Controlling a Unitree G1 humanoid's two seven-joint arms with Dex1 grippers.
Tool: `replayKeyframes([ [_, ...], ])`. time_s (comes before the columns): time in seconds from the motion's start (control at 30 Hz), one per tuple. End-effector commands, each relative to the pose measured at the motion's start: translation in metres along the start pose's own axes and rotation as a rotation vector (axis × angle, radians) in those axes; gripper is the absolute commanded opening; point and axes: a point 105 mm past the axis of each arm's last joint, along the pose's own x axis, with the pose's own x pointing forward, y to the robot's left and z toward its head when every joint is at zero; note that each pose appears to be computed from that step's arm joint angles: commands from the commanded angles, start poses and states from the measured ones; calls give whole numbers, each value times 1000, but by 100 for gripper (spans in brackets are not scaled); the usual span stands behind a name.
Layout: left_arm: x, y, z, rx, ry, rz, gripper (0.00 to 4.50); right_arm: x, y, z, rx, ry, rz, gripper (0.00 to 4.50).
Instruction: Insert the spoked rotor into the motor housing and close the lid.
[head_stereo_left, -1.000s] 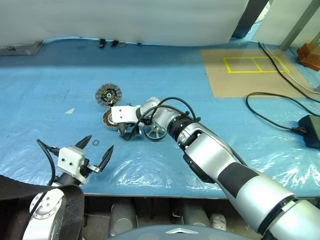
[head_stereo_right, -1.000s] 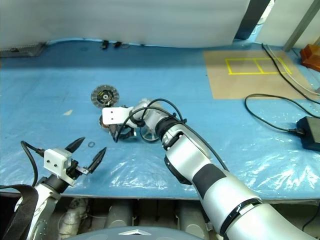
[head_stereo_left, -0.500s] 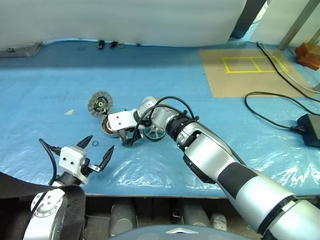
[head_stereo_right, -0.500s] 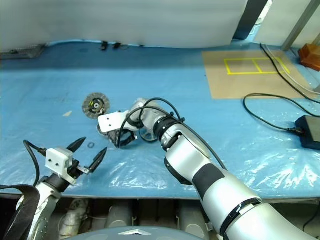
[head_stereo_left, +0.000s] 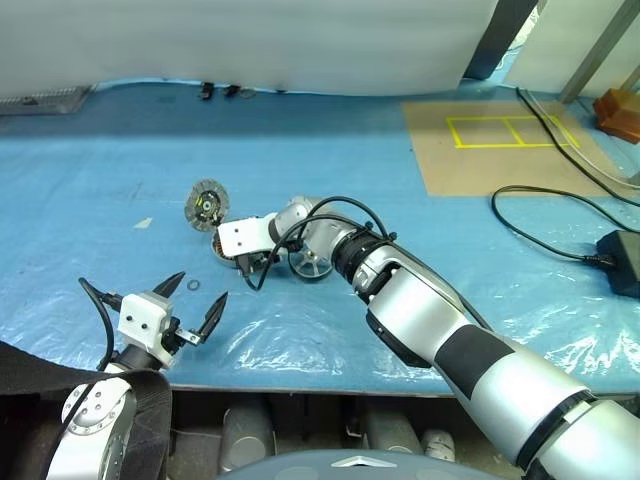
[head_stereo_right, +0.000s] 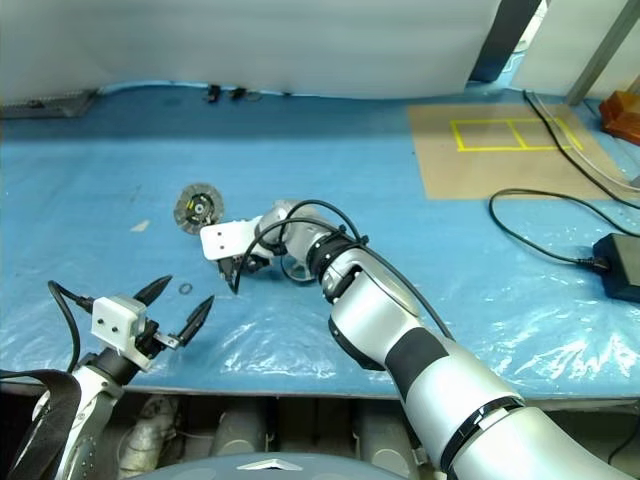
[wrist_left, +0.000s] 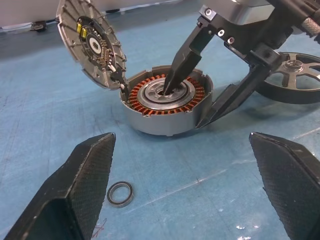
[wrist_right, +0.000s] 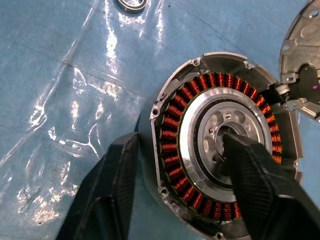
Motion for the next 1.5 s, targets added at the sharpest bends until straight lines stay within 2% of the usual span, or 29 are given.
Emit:
replayKeyframes([
  [0.03, -2, 4, 10, 37, -22, 3, 450, 29, 37, 26, -35, -14, 161, 185],
  [0.17, -13, 12, 26, 55, -60, 14, 450, 26, 35, 38, -18, -66, 184, 185],
  [0.3, -36, 17, 33, 72, -29, 32, 450, 29, 39, 53, -19, -130, 199, 185],
  [0.47, -62, 12, 27, 52, 52, 36, 450, 32, 52, 57, 15, -158, 262, 185],
  [0.67, -73, 4, 13, 24, 111, 23, 450, 29, 60, 51, 46, -175, 315, 185],
  [0.87, -73, -3, 13, -5, 88, 29, 450, 30, 72, 49, 75, -196, 344, 185],
  [1.07, -64, -12, 10, -13, 85, 20, 450, 27, 78, 36, 56, -150, 355, 185],
  [1.33, -50, -4, 15, 15, 61, -3, 450, 13, 89, 27, 33, -111, 423, 185],
  [1.5, -45, -3, 14, 20, 56, -15, 450, 14, 85, 18, 17, -61, 374, 185],
])
